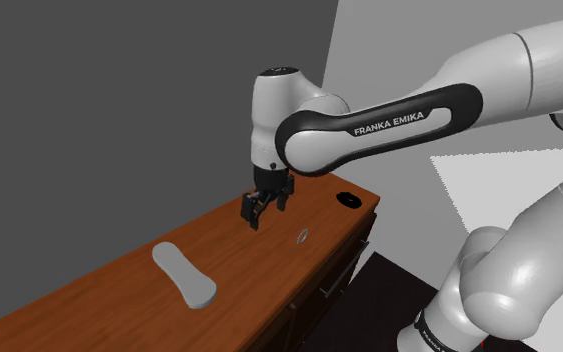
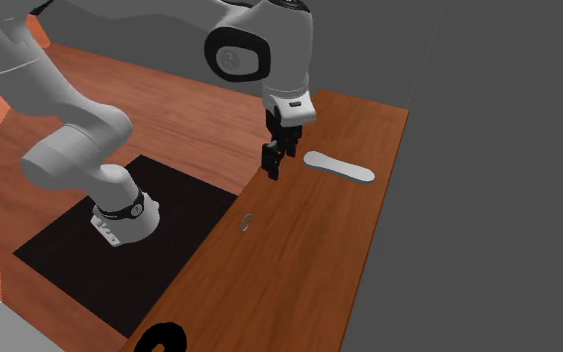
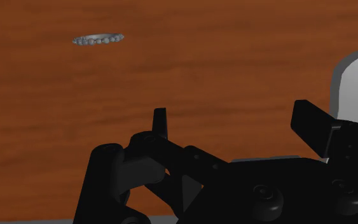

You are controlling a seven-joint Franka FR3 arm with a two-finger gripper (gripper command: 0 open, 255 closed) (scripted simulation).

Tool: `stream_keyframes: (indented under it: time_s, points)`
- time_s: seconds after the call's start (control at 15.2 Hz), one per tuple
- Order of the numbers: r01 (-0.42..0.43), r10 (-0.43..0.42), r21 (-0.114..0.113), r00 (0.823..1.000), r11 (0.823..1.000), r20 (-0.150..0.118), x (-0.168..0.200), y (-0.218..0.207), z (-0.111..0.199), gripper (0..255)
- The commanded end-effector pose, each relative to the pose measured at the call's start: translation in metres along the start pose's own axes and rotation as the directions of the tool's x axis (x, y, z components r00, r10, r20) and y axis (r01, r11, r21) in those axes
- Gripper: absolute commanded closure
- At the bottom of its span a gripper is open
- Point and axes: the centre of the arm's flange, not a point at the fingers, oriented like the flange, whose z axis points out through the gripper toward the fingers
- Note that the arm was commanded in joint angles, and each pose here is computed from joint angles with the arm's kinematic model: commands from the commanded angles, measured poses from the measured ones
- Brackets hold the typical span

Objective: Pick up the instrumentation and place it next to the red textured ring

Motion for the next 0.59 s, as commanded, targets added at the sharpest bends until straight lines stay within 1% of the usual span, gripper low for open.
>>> stream_keyframes:
  time_s: [0.0, 0.53]
  points:
    - [-0.003, 0.003, 0.006, 1.000, 1.000, 0.002, 0.010, -0.023, 0.010, 0]
    - [-0.010, 0.010, 0.023, 1.000, 1.000, 0.011, 0.056, -0.110, 0.044, 0]
